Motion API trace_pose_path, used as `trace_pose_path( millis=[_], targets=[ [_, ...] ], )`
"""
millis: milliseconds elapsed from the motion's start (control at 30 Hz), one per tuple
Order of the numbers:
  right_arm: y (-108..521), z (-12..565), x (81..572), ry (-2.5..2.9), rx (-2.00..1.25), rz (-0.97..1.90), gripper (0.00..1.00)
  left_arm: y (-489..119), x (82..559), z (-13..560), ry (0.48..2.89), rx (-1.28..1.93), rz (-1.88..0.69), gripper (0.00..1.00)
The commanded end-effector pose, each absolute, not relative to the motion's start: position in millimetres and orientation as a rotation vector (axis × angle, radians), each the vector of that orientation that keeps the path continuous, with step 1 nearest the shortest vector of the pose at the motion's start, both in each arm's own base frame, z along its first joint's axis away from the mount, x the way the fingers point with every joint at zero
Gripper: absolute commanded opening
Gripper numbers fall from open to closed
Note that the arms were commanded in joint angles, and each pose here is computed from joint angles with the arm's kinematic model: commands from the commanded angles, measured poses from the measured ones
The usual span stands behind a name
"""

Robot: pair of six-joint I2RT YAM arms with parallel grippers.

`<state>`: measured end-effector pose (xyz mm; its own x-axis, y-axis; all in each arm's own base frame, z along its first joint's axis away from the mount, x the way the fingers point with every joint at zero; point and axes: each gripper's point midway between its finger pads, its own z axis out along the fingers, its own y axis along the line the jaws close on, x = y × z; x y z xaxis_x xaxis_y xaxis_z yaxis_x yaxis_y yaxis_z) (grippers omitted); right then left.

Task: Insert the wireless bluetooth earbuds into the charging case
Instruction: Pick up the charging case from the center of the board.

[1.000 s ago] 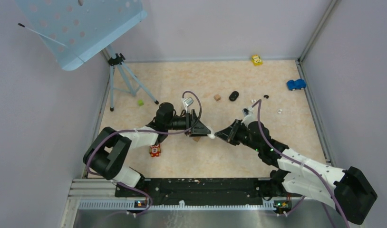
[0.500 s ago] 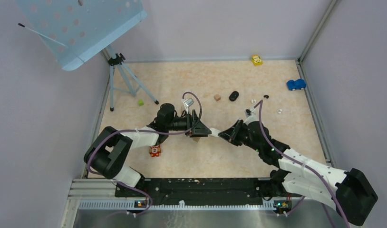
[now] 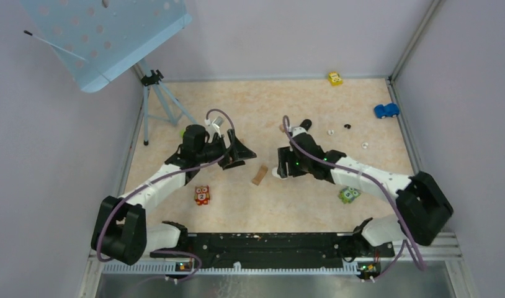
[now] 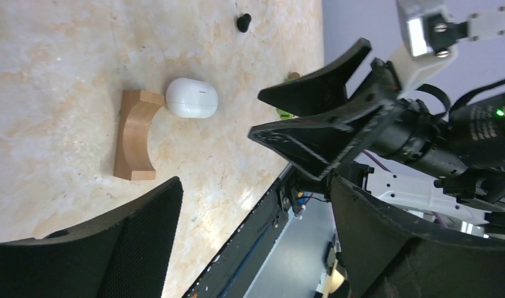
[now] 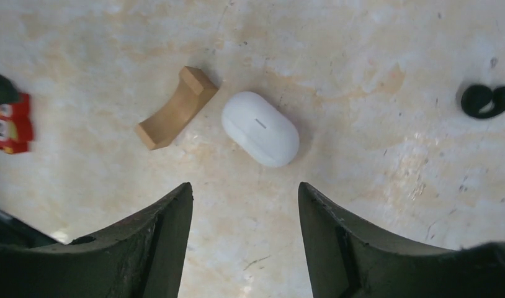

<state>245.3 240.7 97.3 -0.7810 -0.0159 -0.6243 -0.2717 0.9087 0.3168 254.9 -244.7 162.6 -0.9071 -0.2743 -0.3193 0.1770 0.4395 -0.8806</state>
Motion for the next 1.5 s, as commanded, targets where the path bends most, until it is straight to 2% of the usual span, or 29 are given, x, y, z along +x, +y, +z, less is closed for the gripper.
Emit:
trace_pose_path(
  millis=[0, 167, 367, 500, 600, 667, 800, 867, 1167, 1467],
  targets=[
    [247.5, 80.0, 266.6, 2.391, -0.635, 0.368, 0.64, -229.3, 259.0, 172.7, 2.296, -0.098, -1.326, 0.95],
    [253.8, 46.1, 271.5, 2.397, -0.875, 0.311, 0.69, -225.6, 254.3, 168.7, 2.318, -0.125, -1.330, 0.96],
    [251.9, 25.2, 276.7, 2.383, -0.966, 0.258, 0.69, -224.5, 251.5, 165.0, 2.325, -0.140, -1.336, 0.96],
    [255.9, 16.9, 278.9, 2.380, -0.984, 0.266, 0.65, -225.3, 252.1, 166.8, 2.321, -0.127, -1.339, 0.96],
    [262.5, 12.4, 275.6, 2.408, -0.999, 0.312, 0.61, -226.2, 250.4, 166.3, 2.326, -0.122, -1.350, 0.92],
    [265.7, 13.1, 273.2, 2.424, -0.989, 0.337, 0.50, -225.8, 249.1, 165.2, 2.327, -0.123, -1.350, 0.91],
    [269.1, 30.2, 271.1, 2.432, -0.886, 0.419, 0.29, -226.0, 248.3, 164.5, 2.328, -0.115, -1.355, 0.90],
    [269.4, 45.2, 269.5, 2.414, -0.835, 0.493, 0.24, -226.9, 248.5, 160.5, 2.336, -0.091, -1.353, 0.90],
    [281.6, 131.6, 238.6, 2.177, -0.670, 0.956, 0.24, -249.4, 245.3, 163.5, 2.334, 0.044, -1.537, 0.93],
    [281.8, 153.2, 217.9, 2.110, -0.688, 1.064, 0.24, -280.9, 245.2, 179.8, 2.309, 0.064, -1.664, 0.92]
  ],
)
